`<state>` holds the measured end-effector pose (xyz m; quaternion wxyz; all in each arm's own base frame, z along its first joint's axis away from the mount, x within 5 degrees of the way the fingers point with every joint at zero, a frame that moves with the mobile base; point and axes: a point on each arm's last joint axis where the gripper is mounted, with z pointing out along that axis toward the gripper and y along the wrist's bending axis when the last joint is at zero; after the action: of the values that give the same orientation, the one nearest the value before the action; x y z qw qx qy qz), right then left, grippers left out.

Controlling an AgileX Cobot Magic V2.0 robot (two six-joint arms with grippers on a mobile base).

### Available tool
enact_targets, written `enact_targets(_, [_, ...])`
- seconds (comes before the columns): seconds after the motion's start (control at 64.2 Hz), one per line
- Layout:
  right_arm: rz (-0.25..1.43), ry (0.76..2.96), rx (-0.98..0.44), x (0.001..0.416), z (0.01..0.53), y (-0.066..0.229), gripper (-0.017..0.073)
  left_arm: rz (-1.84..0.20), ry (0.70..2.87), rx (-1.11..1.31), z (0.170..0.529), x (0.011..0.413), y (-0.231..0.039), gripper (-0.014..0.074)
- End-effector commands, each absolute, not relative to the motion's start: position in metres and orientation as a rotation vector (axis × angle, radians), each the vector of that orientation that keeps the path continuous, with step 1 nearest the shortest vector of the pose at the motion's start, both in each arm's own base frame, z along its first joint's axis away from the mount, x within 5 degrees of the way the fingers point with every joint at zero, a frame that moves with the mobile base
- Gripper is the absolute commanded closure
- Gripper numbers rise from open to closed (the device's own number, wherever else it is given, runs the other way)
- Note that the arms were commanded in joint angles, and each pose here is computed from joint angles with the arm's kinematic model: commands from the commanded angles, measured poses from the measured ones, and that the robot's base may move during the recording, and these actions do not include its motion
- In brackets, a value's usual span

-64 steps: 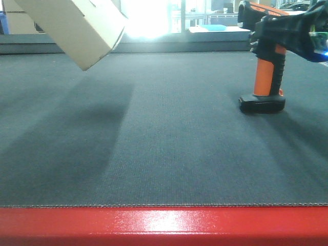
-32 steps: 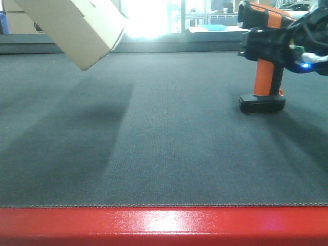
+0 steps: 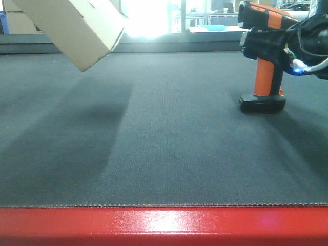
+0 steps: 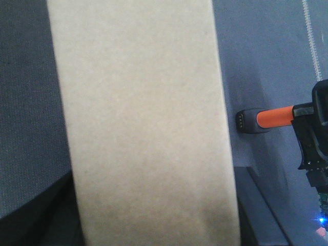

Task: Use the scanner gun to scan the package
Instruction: 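Reach the right gripper to the orange scanner gun and grasp its head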

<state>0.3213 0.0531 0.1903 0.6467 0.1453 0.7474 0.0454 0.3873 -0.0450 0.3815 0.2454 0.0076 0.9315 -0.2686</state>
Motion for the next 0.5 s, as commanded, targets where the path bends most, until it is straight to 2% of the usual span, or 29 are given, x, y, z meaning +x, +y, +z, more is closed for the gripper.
enact_targets(0.0, [0.087, 1.66, 0.295, 0.323, 0.195, 0.054, 0.0041, -0.743, 2.517, 0.022, 0.388, 0.385, -0.045, 0.0704])
enact_targets(0.483, [0.077, 1.633, 0.239, 0.334, 0.207, 0.059, 0.0041, -0.732, 2.52, 0.023, 0.387, 0.385, -0.044, 0.0704])
